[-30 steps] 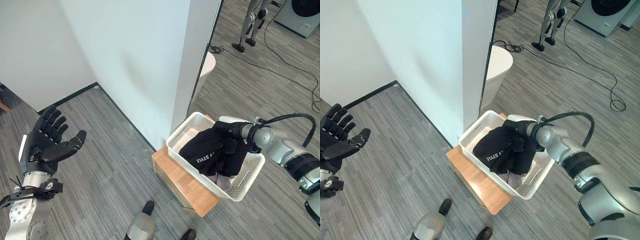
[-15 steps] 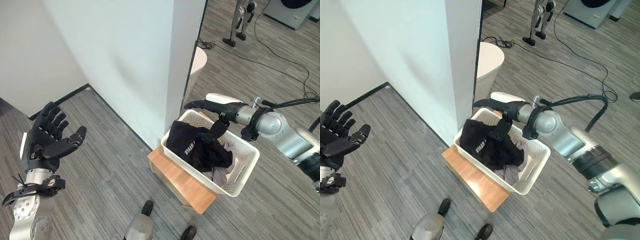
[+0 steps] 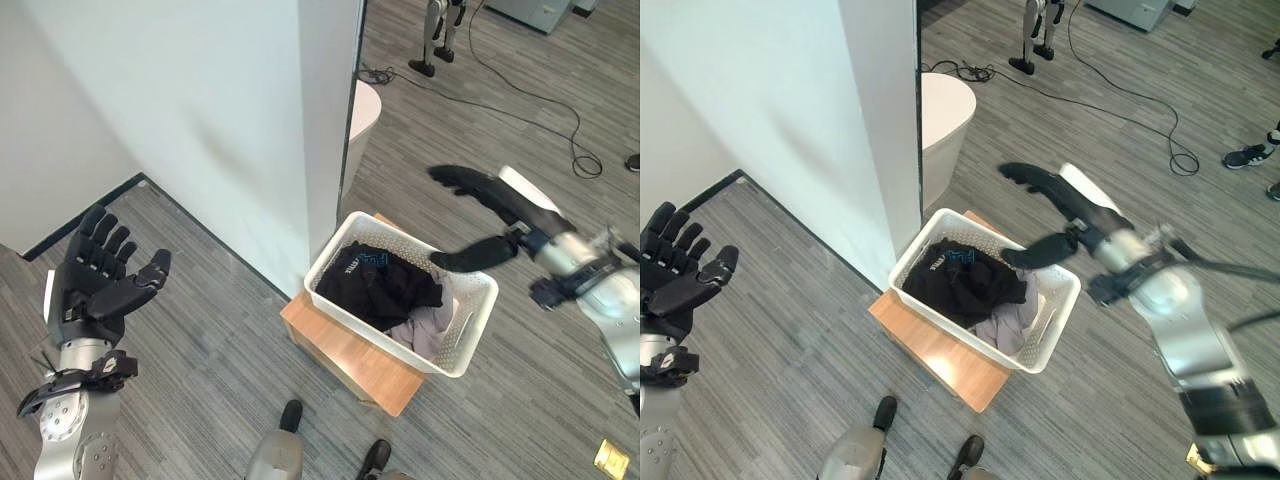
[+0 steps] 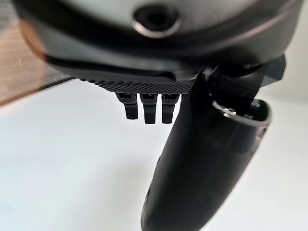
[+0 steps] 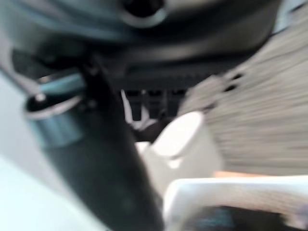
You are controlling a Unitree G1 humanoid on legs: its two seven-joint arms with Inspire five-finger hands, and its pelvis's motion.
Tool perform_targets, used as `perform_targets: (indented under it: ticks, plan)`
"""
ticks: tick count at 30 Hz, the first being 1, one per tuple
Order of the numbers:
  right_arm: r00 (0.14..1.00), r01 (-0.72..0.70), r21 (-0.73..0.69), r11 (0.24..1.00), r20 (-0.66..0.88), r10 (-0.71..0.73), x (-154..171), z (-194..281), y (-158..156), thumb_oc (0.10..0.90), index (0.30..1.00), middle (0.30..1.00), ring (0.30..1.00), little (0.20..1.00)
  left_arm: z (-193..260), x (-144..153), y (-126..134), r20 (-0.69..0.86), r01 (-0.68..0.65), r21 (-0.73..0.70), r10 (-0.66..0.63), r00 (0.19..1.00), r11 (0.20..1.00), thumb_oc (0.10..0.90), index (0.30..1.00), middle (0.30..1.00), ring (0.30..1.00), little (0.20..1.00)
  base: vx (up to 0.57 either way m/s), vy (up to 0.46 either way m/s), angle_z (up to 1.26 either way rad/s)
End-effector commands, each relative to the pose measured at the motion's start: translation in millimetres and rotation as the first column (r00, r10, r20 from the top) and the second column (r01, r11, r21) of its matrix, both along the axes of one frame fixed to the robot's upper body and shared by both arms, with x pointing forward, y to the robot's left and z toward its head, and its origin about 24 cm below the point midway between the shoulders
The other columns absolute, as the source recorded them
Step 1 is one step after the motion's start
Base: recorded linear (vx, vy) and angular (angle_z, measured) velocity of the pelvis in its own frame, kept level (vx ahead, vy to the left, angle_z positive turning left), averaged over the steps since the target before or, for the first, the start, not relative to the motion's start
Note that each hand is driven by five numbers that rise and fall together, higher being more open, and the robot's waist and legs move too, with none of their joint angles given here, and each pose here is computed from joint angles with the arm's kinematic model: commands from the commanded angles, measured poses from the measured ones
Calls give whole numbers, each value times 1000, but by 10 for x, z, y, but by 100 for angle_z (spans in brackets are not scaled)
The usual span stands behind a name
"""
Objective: Pick up bed clothes into laundry basket.
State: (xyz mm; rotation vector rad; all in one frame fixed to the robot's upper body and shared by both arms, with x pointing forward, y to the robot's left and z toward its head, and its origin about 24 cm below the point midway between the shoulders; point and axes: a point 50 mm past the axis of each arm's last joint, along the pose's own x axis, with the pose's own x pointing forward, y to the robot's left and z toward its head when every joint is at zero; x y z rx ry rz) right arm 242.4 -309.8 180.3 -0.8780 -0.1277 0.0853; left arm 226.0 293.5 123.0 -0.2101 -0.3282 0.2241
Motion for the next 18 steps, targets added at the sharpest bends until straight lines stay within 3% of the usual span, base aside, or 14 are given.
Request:
perform_targets:
  ticks: [1,4,6,10,11,14,18]
  plan:
    - [928,-2,-7,1000,372,4,-130,590,7,800,900,900,900,900,389,-140,-8,202,1,119,-26,979,993,800,900,900,900,900,-36,-155,115]
    - [878,-85,131,988,479,13,-234,700,17,800,900,900,900,900,220,-299,57,170,-26,55,17,985,998,800,900,900,900,900,-243,-324,129]
    - [874,-63,210,976,484,-48,-261,646,-90,800,900,900,900,900,46,-399,41,125,-33,-21,35,992,999,800,900,900,900,900,-233,-281,110]
    - [867,-1,173,985,491,-85,-254,688,-128,800,900,900,900,900,-49,-526,76,70,-65,-30,67,995,997,800,900,900,900,900,-460,14,141]
    - [874,-39,240,970,478,-84,-215,602,-99,800,900,900,900,900,-97,-576,84,38,-65,-20,66,997,998,800,900,900,900,900,-393,63,119]
    - [874,-89,263,961,483,-52,-199,591,-22,800,900,900,900,900,-24,-542,71,55,-50,8,49,997,999,800,900,900,900,900,-356,9,107]
    - [849,-172,459,872,518,-106,-182,417,33,800,900,900,900,900,144,-294,-152,145,59,-2,-58,988,998,800,900,900,900,900,-370,9,180]
